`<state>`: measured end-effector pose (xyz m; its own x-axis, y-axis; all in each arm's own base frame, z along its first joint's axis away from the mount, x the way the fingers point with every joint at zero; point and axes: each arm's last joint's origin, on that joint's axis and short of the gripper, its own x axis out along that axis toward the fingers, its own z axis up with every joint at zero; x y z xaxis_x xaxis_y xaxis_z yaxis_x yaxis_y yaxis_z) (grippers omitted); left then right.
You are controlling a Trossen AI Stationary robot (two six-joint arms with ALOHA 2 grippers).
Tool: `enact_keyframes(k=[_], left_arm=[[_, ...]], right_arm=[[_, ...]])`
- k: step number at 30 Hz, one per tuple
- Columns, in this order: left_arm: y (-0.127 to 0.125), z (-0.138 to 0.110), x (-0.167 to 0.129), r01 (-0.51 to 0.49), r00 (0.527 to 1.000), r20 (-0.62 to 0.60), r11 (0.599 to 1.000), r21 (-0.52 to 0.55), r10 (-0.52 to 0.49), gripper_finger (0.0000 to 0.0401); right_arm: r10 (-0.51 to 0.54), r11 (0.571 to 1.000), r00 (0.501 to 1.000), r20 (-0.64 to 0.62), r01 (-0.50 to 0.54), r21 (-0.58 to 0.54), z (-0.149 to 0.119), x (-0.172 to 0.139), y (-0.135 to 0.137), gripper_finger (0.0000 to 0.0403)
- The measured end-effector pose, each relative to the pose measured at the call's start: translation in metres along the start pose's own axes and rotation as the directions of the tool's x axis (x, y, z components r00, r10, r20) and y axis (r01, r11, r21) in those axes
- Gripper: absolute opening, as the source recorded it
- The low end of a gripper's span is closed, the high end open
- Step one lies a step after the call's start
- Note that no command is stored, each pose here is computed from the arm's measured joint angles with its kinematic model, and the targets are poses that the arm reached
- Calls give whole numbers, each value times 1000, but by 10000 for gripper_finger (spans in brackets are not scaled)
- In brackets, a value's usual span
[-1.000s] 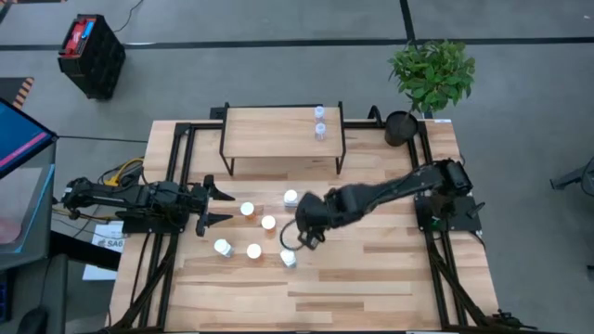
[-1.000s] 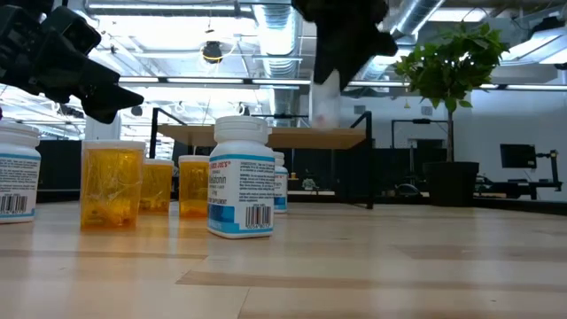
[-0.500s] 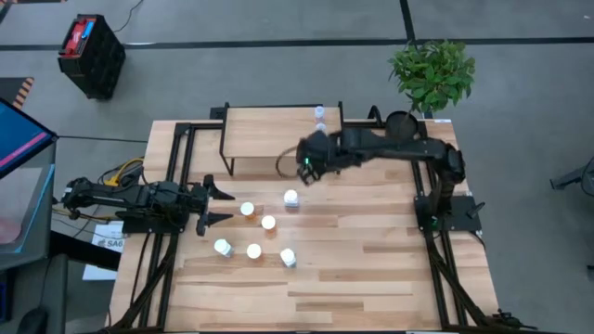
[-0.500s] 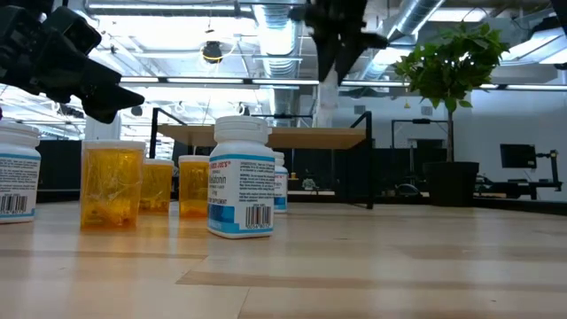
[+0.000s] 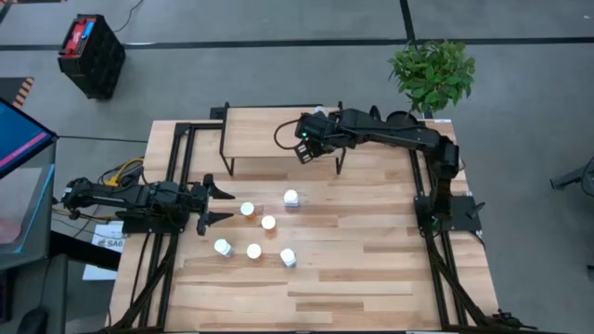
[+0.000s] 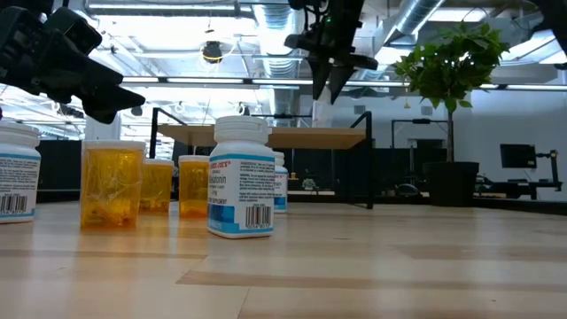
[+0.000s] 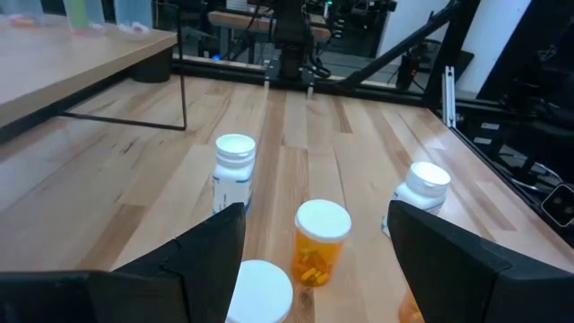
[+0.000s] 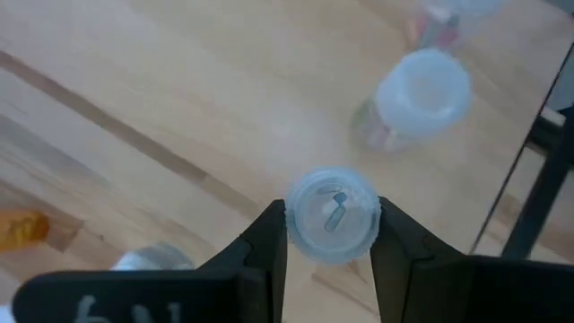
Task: Pick and place medicine bottles onto shelf by color
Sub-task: Put the transparent pill bottle on the shelf aligned with the other transparent pill bottles
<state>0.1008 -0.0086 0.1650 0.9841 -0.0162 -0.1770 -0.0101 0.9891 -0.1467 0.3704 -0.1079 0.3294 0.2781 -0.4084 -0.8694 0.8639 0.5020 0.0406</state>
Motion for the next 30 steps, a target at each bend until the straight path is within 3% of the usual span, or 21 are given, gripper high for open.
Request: enact_keyframes(k=[14,25,30], left_arm=[[0,0,0,0,1000,0,1000,-2,0,261],[0,0,0,0,1000,0,1000,-2,0,261],[0,0,0,0,1000,-1,1000,-2,0,261]], right_arm=[[-26,1000,1000,-15,26,10,5,7,-7,117],[-28,999,1000,-14,28,19,7,8,-9,195],[-32,999,999,-13,32,26,8,9,-11,213]])
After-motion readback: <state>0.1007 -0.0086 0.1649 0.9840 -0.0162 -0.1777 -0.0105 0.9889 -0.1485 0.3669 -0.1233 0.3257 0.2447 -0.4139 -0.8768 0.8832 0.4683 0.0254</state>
